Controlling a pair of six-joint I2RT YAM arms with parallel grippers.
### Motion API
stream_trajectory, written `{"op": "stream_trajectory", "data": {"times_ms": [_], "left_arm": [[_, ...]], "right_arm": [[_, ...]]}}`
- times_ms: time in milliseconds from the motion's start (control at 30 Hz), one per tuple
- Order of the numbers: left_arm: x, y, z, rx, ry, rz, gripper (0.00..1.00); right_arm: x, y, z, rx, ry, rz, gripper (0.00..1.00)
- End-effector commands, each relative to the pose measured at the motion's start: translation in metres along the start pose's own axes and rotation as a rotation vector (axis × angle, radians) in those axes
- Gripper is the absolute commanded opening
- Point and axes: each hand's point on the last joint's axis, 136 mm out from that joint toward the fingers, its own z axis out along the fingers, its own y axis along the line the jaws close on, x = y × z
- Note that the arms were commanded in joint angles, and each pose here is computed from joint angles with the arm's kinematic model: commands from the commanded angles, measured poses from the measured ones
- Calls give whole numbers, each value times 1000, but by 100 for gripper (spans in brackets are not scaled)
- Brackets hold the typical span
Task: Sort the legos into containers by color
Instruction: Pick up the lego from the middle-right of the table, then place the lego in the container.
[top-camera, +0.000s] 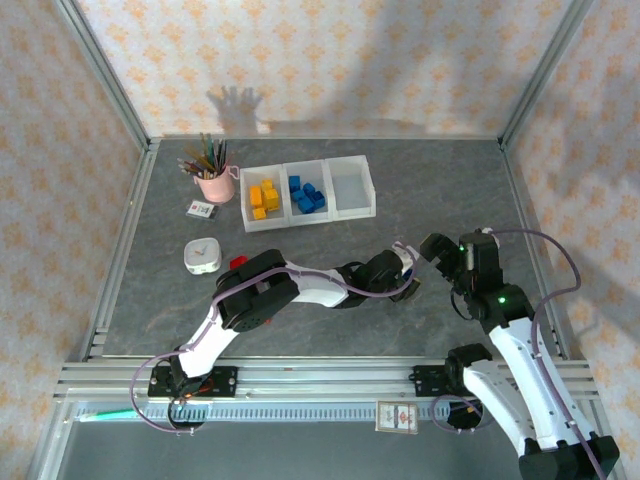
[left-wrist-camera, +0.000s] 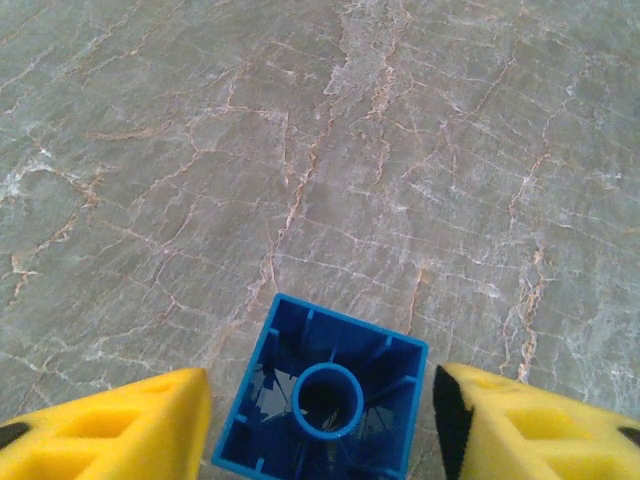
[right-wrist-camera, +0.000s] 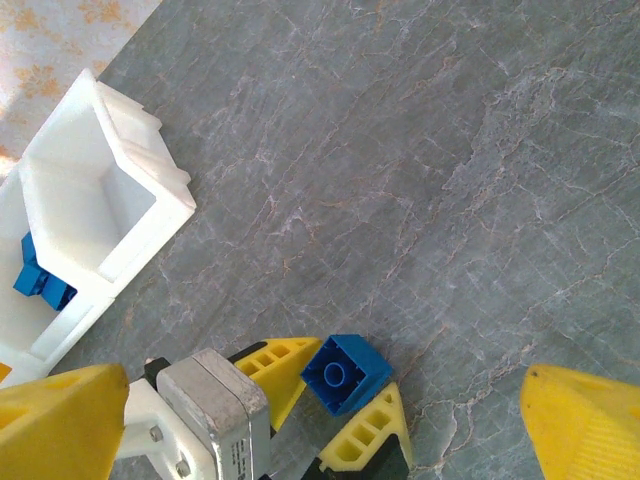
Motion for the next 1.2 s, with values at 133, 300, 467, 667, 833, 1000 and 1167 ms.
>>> {"op": "stream_trajectory", "data": {"times_ms": [133, 300, 467, 667, 833, 1000, 1167], "left_arm": [[-11, -3, -6, 2, -46, 20, 43], [-25, -3, -21, 2, -81, 15, 32], [-49, 0, -50, -10, -144, -28, 28], [-76, 30, -100, -99, -207, -130, 24], [-96, 80, -142, -259, -218, -249, 22], [-103, 151, -176, -469, -193, -368, 22], [-98, 222, -185, -648, -134, -453, 22]], "right_arm": [[-8, 1, -2, 1, -34, -7, 100], [-12, 7, -6, -20, -43, -26, 100], [-15, 25, -11, -96, -31, -69, 100], [-10, 63, -18, -278, 22, -141, 100], [-3, 88, -16, -390, 78, -181, 100], [-2, 103, -9, -436, 78, -193, 100], [2, 117, -2, -474, 90, -193, 100]]}}
